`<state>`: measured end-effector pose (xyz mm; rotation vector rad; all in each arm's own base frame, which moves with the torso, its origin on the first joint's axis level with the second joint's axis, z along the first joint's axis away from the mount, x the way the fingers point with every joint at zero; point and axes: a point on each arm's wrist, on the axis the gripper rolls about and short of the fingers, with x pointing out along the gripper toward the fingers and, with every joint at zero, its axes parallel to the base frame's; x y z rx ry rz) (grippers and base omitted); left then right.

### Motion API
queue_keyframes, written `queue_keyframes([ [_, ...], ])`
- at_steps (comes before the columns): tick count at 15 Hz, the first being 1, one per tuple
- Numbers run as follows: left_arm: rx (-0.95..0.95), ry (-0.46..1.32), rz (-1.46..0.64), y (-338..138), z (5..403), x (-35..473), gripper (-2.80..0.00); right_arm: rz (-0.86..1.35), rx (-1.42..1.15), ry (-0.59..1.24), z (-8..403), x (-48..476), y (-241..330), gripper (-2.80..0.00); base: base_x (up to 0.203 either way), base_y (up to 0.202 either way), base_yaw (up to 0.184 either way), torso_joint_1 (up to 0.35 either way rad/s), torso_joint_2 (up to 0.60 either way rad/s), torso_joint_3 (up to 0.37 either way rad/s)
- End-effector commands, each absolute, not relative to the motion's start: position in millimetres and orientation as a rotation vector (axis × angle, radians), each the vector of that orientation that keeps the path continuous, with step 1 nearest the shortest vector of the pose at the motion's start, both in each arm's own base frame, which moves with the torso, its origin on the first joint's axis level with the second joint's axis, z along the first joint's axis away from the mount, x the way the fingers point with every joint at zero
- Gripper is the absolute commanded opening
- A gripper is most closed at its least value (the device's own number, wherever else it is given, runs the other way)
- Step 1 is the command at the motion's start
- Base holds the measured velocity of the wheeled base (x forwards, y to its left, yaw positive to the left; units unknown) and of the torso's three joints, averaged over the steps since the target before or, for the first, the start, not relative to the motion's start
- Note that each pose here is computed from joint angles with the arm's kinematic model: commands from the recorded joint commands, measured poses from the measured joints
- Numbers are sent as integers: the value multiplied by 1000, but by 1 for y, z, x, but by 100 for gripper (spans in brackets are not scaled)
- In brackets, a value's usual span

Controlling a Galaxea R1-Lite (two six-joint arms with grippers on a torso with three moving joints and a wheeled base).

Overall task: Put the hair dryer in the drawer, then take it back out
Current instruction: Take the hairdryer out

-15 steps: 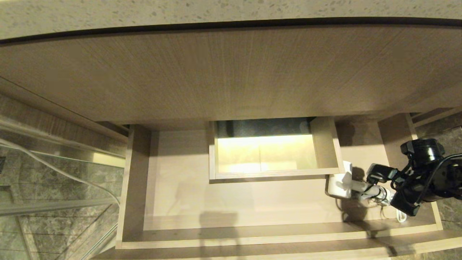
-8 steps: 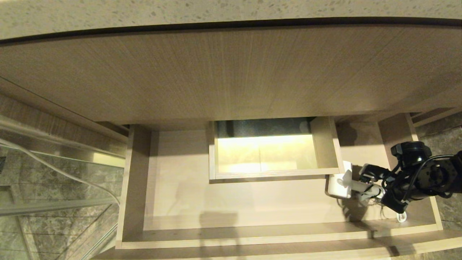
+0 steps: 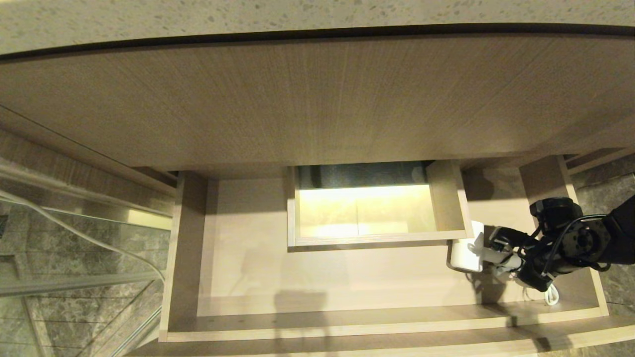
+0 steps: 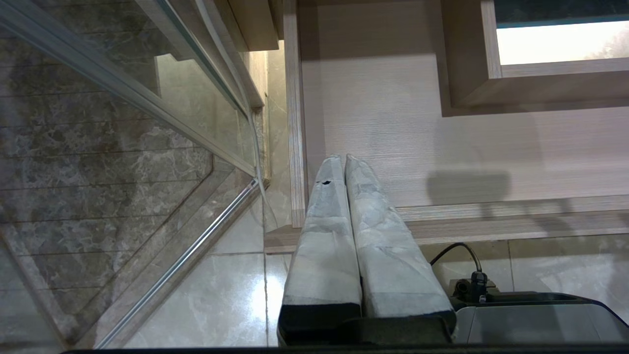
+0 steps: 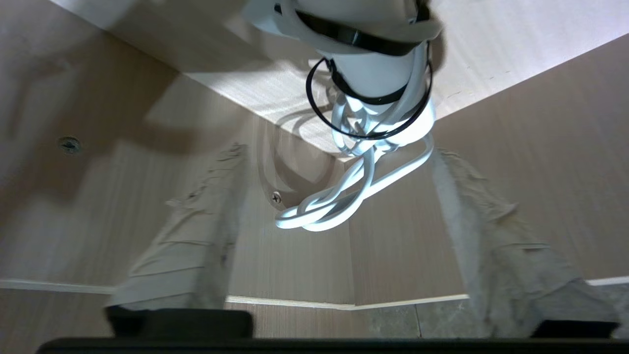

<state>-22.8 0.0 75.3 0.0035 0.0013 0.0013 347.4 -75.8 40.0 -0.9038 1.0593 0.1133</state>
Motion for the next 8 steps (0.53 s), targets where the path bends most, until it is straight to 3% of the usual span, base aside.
queue_keyframes([
  [1,3,2,2,0,75,-23,-280,111,-906,1064,37,351,-80,0,0,0,0,0,0,0],
  [8,3,2,2,0,75,-23,-280,137,-889,1118,21,351,-83,0,0,0,0,0,0,0],
])
